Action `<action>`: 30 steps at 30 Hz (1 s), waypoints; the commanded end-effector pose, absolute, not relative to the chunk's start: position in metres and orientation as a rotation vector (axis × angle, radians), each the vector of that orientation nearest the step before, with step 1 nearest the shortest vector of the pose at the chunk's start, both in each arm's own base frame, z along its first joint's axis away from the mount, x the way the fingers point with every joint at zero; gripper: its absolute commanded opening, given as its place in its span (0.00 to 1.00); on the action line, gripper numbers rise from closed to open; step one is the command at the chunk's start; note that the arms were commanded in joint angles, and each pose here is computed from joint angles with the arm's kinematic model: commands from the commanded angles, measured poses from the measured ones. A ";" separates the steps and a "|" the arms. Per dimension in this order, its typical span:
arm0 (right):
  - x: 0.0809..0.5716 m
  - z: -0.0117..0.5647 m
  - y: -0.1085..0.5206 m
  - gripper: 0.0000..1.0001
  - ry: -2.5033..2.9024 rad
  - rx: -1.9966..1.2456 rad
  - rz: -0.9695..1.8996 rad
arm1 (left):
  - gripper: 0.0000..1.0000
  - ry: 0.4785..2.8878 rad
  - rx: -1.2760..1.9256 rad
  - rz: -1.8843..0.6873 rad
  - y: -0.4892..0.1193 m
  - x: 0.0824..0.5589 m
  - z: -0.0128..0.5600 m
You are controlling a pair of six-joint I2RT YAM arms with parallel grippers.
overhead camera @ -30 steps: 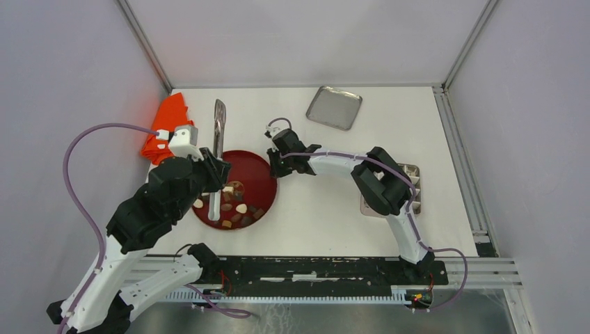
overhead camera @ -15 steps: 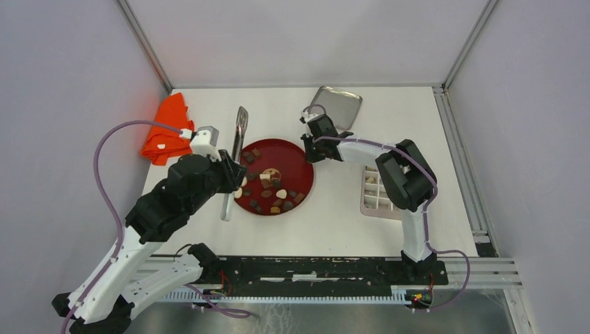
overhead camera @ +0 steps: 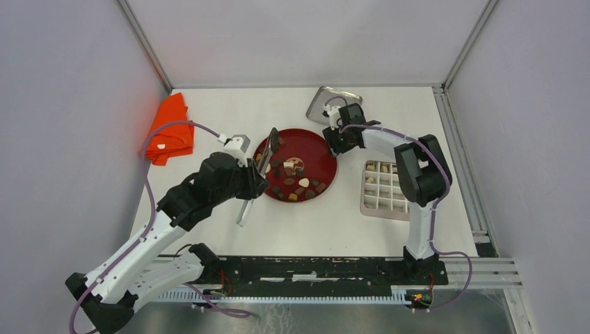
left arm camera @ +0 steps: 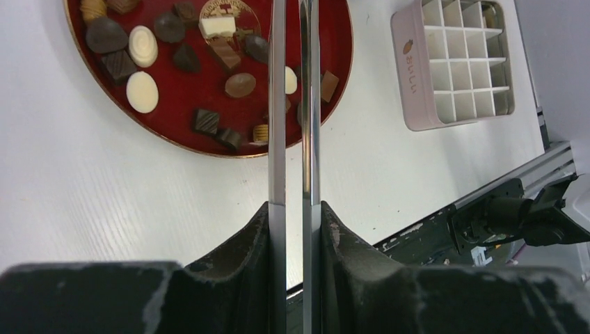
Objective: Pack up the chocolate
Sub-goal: Pick up the fake chocolate from the plate.
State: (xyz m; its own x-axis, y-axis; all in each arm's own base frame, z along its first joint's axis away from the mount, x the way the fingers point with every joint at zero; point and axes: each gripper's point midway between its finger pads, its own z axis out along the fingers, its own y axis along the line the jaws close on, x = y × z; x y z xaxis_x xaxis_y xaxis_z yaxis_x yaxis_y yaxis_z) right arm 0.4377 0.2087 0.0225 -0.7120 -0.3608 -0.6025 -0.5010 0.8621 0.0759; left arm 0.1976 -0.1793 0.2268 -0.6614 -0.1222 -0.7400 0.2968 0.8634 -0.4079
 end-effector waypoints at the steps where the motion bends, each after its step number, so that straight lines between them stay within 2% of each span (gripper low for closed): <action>1: 0.442 0.077 0.219 0.62 2.245 -0.858 0.393 | 0.10 2.211 0.119 -0.772 -0.202 0.199 0.228; 4: 0.446 0.102 0.217 0.71 2.166 -0.904 0.361 | 0.10 2.272 0.132 -0.765 -0.207 0.198 0.216; 6: 0.442 0.119 0.217 0.73 2.112 -0.969 0.378 | 0.11 2.314 0.140 -0.750 -0.208 0.198 0.208; 11: 0.391 0.171 0.228 0.75 1.913 -1.196 0.548 | 0.12 2.437 0.187 -0.701 -0.211 0.194 0.187; 15: 0.341 0.195 0.224 0.87 1.782 -1.274 0.620 | 0.15 2.523 0.216 -0.655 -0.212 0.193 0.175; 17: 0.326 0.190 0.212 0.96 1.749 -1.265 0.608 | 0.18 2.563 0.230 -0.630 -0.213 0.193 0.167; 18: 0.320 0.190 0.206 0.98 1.717 -1.256 0.602 | 0.19 2.581 0.239 -0.618 -0.214 0.193 0.163; 22: 0.315 0.196 0.182 0.98 1.673 -1.158 0.653 | 0.20 2.657 0.269 -0.542 -0.215 0.194 0.146; 30: 0.309 0.188 0.178 0.98 1.709 -1.135 0.765 | 0.26 2.717 0.269 -0.250 -0.192 0.207 0.138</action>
